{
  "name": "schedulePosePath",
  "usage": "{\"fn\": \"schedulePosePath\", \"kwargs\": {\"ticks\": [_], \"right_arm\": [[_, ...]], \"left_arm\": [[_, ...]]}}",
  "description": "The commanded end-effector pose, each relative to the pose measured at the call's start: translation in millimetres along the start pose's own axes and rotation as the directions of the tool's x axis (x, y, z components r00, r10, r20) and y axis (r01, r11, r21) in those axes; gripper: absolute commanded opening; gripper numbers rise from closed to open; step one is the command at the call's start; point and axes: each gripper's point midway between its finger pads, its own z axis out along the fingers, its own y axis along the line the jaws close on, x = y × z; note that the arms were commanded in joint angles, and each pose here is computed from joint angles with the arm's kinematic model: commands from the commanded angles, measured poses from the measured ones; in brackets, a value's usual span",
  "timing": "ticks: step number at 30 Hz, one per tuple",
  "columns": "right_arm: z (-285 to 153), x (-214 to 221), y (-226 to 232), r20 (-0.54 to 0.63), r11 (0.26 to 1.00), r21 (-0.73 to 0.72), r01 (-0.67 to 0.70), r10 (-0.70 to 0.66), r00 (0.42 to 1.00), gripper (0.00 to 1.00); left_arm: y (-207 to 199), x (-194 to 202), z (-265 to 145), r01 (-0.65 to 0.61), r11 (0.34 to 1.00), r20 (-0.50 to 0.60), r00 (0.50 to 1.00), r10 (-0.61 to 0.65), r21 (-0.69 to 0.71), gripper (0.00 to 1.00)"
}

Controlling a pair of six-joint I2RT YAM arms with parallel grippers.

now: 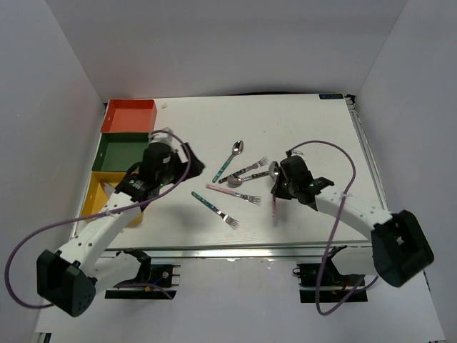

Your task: Sort the eating utensils into containers

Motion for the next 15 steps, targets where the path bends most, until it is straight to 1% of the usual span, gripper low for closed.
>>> {"fn": "schedulePosePath", "kwargs": {"ticks": [1, 4, 6, 8, 9, 11, 14, 15], "right_arm": [[-49, -10, 89, 0.109, 0.828, -0.483, 0.285, -0.266, 0.958, 0.0], [-78, -11, 111, 0.139, 0.782, -0.532, 0.325, -0.298, 0.944, 0.0], [-95, -18, 130, 0.17, 0.753, -0.561, 0.345, -0.303, 0.938, 0.0], [-104, -11, 142, 0.17, 0.738, -0.568, 0.364, -0.328, 0.929, 0.0], [-111, -8, 151, 0.18, 0.724, -0.574, 0.383, -0.344, 0.921, 0.0], [-120, -13, 164, 0.214, 0.708, -0.583, 0.399, -0.34, 0.916, 0.0], [-125, -9, 178, 0.216, 0.689, -0.594, 0.415, -0.361, 0.907, 0.0], [-128, -4, 183, 0.214, 0.676, -0.603, 0.424, -0.375, 0.902, 0.0]], "left_arm": [[-110, -15, -8, 0.072, 0.922, 0.015, 0.996, -0.084, 0.381, 0.98], [-139, -6, -1, 0.092, 0.888, -0.011, 0.995, -0.097, 0.451, 0.98], [-151, -1, 0, 0.1, 0.87, -0.017, 0.994, -0.104, 0.483, 0.98], [-162, -1, 3, 0.108, 0.855, -0.014, 0.993, -0.117, 0.507, 0.97], [-164, 0, 4, 0.109, 0.853, -0.017, 0.993, -0.116, 0.51, 0.94], [-160, 3, 12, 0.12, 0.87, -0.025, 0.992, -0.123, 0.479, 0.9], [-152, 9, 17, 0.122, 0.886, -0.037, 0.992, -0.118, 0.447, 0.78], [-149, 12, 18, 0.121, 0.89, -0.041, 0.993, -0.115, 0.439, 0.71]]}}
